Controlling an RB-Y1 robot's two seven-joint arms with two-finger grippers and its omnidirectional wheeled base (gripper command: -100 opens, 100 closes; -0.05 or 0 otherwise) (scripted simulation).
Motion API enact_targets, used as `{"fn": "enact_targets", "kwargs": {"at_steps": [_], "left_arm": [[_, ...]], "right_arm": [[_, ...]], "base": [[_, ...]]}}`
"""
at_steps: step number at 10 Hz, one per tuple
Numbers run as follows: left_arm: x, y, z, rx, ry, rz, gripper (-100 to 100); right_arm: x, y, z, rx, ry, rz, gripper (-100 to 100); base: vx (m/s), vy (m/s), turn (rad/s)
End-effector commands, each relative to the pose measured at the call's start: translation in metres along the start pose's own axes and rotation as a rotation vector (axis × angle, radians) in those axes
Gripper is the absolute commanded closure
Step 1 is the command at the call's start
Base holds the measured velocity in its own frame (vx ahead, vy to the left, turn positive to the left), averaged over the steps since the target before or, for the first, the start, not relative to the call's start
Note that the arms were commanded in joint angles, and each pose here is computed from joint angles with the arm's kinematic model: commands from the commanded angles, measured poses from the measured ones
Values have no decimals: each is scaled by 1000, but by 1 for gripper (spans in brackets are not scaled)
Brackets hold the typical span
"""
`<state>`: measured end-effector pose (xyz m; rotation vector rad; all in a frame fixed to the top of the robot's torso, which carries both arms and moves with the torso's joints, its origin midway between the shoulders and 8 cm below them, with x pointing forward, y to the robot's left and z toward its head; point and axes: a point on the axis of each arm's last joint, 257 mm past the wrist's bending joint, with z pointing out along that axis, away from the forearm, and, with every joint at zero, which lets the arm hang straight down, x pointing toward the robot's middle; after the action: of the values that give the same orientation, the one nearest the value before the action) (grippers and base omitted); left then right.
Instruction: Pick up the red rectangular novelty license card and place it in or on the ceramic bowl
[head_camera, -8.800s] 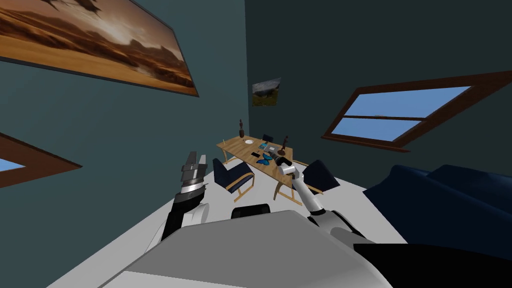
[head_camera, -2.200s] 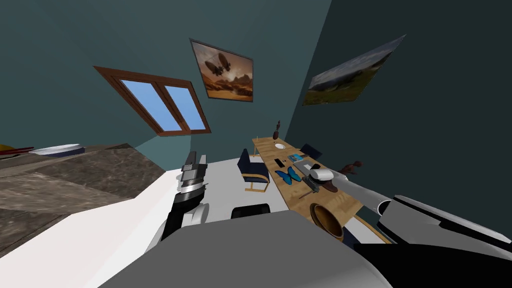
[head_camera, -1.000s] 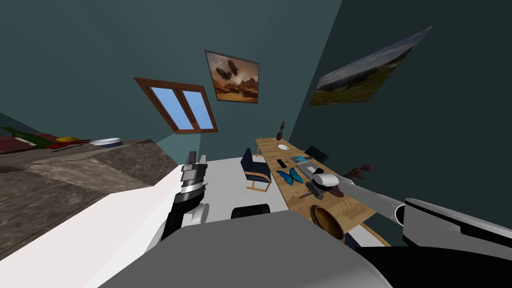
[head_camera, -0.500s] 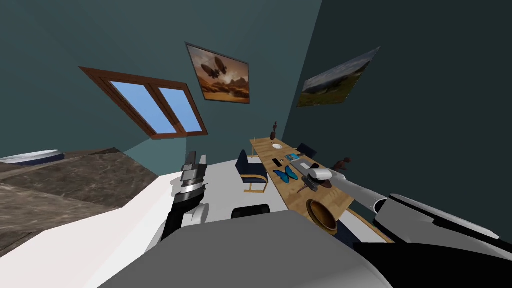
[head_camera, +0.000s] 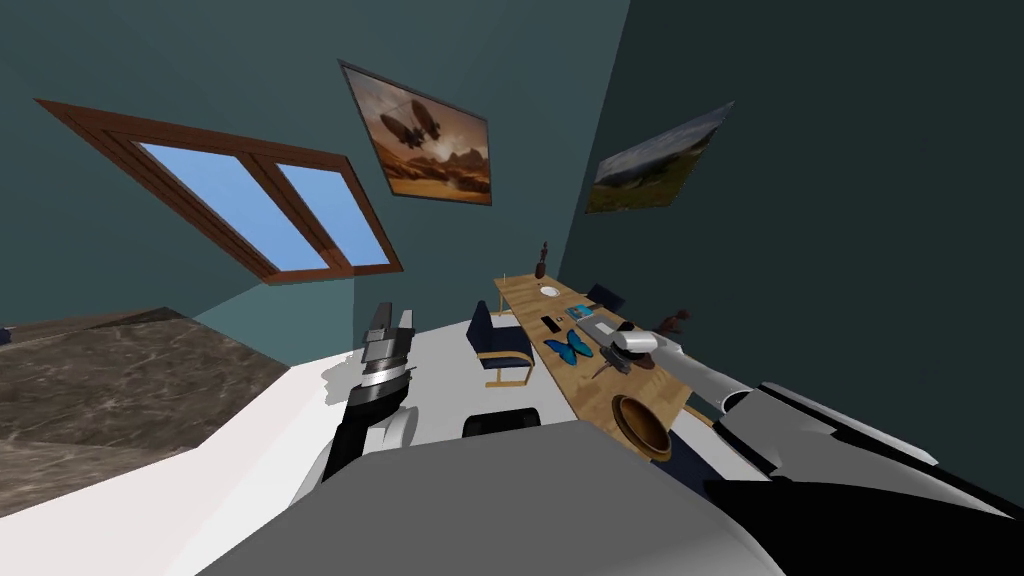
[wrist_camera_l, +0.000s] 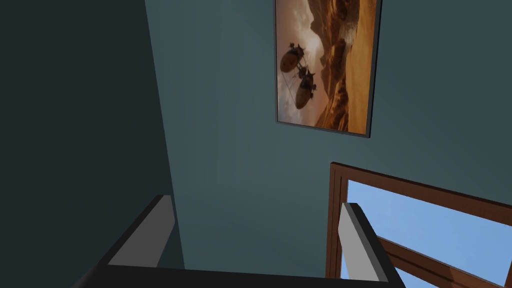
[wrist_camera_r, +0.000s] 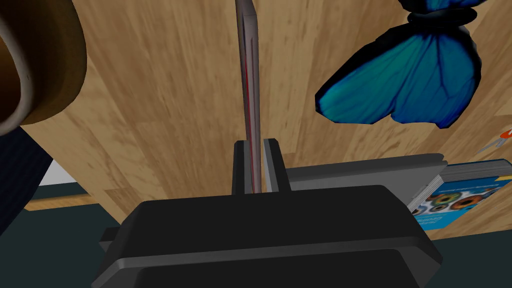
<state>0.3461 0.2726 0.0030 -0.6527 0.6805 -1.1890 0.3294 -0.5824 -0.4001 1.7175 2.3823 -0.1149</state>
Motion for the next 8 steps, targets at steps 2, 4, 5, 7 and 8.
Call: {"fn": "enact_targets", "kwargs": {"at_steps": [2,4,5,7,8], "left_arm": [[0,0,0,0,0,0,0],[0,0,0,0,0,0,0],[0,0,0,0,0,0,0],[0,0,0,0,0,0,0],[0,0,0,0,0,0,0]], "right_arm": [[-7,23,-4,-20,-16,-41,100],[-4,38,-6,-22,-5,-72,100],[-8,41,-7,-30,-19,-98,100],[-4,54,-9,-29,-5,-122,100],[-6,56,-9,-32,-16,-140,100]], "base": [[72,43,-281],[48,31,-145],[62,47,-274],[44,38,-174],[64,66,-262]]}}
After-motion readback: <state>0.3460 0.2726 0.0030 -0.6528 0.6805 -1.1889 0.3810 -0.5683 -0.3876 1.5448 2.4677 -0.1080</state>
